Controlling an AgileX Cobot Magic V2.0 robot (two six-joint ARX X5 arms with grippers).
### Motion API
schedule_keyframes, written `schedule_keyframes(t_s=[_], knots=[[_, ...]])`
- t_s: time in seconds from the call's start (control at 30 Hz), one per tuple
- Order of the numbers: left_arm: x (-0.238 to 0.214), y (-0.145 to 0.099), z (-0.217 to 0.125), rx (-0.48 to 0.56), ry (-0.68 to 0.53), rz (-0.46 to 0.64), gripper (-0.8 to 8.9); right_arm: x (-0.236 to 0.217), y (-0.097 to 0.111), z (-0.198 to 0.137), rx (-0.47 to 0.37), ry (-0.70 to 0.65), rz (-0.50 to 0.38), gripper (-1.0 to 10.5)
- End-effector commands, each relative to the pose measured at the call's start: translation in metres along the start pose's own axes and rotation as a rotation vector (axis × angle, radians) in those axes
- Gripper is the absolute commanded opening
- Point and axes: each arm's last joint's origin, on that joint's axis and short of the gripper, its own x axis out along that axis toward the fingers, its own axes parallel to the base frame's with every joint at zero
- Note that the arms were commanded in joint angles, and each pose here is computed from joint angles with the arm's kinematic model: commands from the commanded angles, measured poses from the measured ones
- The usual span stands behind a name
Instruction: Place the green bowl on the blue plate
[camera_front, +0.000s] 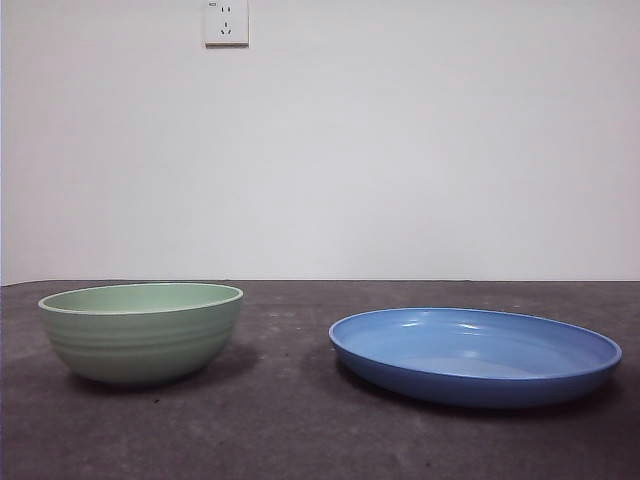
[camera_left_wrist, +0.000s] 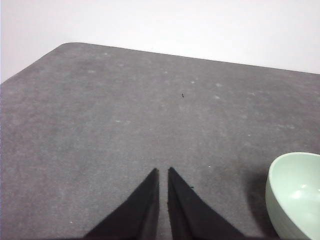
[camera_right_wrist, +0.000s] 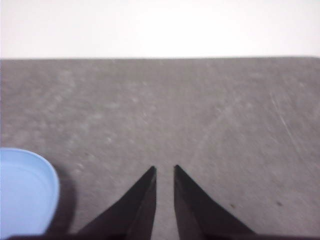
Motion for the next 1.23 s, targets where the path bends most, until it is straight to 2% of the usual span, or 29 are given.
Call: schedule_keyframes(t_s=[0.03,0.4,0.57,0.73,0.9,1.03,1.17,1.23], knots=[[-0.002,-0.002,0.007,-0.038,-0.026,-0.010,0.29,-0.003,0.002,0.009,0.011,-0.031,0.051,0.5],[-0.022,-0.014,0.069,-0.130,-0.122,-0.082,0.29,-0.009,0.009,0.057,0.158,0.021,0.118,0.5],[-0.034,-0.023,0.114,-0.144,-0.127,-0.194,0.29,-0.007,0.014,0.087,0.193,0.134,0.167,0.5],[-0.040,-0.033,0.159,-0.135,-0.094,-0.295,0.29,-0.001,0.022,0.114,0.195,0.281,0.291,0.5],[-0.041,-0.041,0.187,-0.140,-0.051,-0.404,0.29,0.003,0.031,0.129,0.184,0.413,0.441,0.5],[-0.039,-0.047,0.196,-0.179,0.020,-0.508,0.29,0.000,0.038,0.135,0.164,0.483,0.538,0.5],[-0.038,-0.052,0.196,-0.189,0.072,-0.641,0.29,-0.005,0.044,0.139,0.175,0.495,0.668,0.5],[-0.039,-0.053,0.196,-0.187,0.077,-0.670,0.29,-0.008,0.045,0.142,0.178,0.487,0.713,0.5]])
